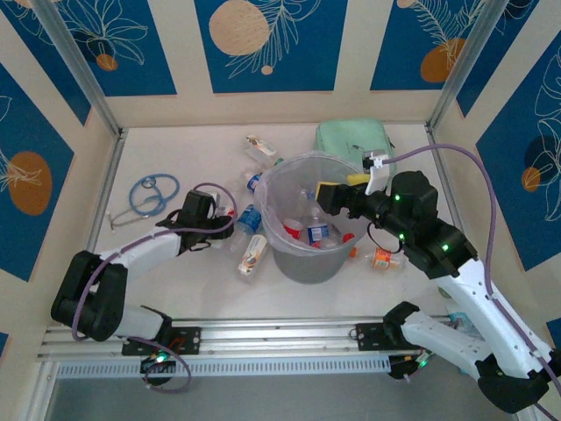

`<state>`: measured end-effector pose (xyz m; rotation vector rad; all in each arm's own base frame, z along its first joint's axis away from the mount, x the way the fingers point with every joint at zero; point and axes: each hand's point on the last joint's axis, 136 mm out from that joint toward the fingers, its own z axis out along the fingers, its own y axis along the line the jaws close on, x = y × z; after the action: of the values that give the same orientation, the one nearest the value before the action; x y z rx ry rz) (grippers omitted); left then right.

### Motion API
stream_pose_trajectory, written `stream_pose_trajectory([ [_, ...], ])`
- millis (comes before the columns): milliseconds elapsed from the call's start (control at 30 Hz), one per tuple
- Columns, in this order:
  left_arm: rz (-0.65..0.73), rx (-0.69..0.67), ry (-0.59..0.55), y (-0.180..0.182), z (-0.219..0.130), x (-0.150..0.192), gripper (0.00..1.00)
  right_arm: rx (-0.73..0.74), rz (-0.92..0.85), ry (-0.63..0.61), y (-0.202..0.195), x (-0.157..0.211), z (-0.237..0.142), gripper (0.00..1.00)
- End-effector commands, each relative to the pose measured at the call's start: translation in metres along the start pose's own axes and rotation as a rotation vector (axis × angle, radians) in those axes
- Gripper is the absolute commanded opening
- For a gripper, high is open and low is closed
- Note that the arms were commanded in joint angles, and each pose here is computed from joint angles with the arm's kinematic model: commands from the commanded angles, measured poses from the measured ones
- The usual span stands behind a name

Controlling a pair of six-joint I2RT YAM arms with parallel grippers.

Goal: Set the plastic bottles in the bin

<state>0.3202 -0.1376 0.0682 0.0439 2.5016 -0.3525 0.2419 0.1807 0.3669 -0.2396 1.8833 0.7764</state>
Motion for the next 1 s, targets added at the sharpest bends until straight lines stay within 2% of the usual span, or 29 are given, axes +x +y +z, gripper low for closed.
stream_pose_trajectory([
  [0, 0.004, 0.007, -0.033, -0.001, -0.013, -0.009, 0.48, -0.047, -0.024, -0.058, 0.009, -0.012, -0.003, 0.95],
  [167, -0.027, 0.087, -0.126, -0.017, -0.044, -0.032, 0.38, -0.056, -0.041, -0.078, 0.01, -0.016, -0.002, 0.99],
  [300, -0.055, 0.17, -0.22, -0.035, -0.077, -0.057, 0.37, -0.083, -0.052, -0.072, 0.016, -0.016, -0.001, 0.99],
  [400, -0.077, 0.333, -0.302, -0.063, -0.108, -0.078, 0.36, -0.111, -0.077, -0.041, 0.021, -0.016, 0.003, 0.99],
  [533, -0.045, 0.613, -0.423, -0.112, -0.161, -0.104, 0.36, -0.138, -0.1, 0.078, 0.032, -0.027, 0.016, 0.99],
  [633, 0.028, 0.7, -0.495, -0.133, -0.194, -0.111, 0.36, -0.18, -0.094, 0.142, 0.043, -0.034, 0.033, 0.99],
  [733, 0.104, 0.755, -0.553, -0.146, -0.216, -0.109, 0.35, -0.274, -0.087, 0.132, 0.061, -0.044, 0.046, 0.99],
  [967, 0.17, 0.852, -0.592, -0.158, -0.231, -0.099, 0.33, -0.326, -0.048, 0.122, 0.074, -0.068, 0.079, 0.99],
])
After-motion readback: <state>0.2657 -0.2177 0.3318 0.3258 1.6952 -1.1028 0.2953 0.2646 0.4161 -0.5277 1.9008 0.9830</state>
